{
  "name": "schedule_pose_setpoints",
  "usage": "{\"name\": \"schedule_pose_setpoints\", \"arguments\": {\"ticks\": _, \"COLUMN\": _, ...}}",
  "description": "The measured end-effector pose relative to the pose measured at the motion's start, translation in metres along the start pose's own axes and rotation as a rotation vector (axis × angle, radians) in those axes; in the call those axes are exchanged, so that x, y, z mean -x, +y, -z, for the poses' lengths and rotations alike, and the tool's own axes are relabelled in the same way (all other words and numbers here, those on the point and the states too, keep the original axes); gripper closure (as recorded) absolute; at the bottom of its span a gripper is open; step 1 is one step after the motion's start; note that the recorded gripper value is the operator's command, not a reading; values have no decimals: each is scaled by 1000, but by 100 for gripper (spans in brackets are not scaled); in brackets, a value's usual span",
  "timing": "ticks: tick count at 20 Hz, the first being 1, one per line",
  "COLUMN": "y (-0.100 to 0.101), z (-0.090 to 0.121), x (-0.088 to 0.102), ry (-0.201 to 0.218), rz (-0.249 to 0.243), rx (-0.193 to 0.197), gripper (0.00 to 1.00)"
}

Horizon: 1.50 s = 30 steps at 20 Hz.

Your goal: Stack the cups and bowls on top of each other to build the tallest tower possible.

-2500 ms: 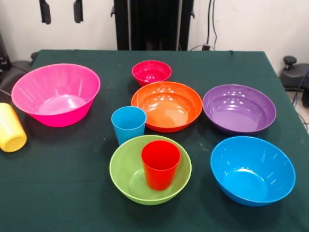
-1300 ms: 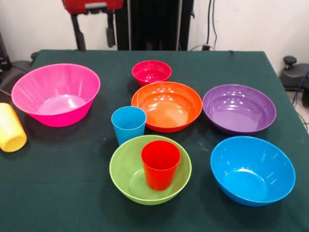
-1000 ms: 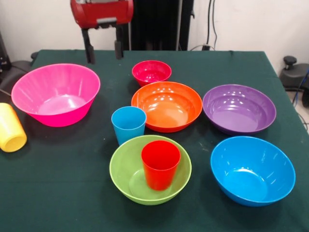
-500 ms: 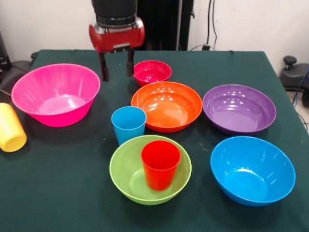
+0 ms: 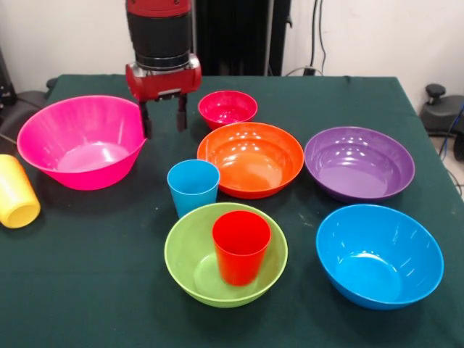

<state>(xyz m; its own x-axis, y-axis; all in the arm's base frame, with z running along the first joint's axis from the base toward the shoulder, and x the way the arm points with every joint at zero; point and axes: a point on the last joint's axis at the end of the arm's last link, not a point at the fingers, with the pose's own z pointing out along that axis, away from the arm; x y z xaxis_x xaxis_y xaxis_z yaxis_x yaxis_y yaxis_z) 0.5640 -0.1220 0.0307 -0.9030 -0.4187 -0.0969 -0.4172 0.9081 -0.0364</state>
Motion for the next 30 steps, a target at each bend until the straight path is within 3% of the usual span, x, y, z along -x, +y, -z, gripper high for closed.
{"name": "schedule_pose_setpoints", "arguments": {"ticks": 8, "y": -27, "z": 16, "x": -33, "ry": 5, "rz": -69, "rx": -9, "gripper": 0}}
{"name": "schedule_pose_setpoints", "arguments": {"ticks": 15, "y": -33, "z": 33, "x": -31, "ry": -5, "rz": -69, "rx": -37, "gripper": 0}}
{"name": "schedule_pose_setpoints", "arguments": {"ticks": 21, "y": -20, "z": 27, "x": -26, "ry": 3, "rz": -44, "rx": -25, "gripper": 0}}
{"name": "schedule_pose_setpoints", "arguments": {"ticks": 30, "y": 20, "z": -3, "x": -28, "ry": 51, "rz": 22, "rx": 16, "gripper": 0}}
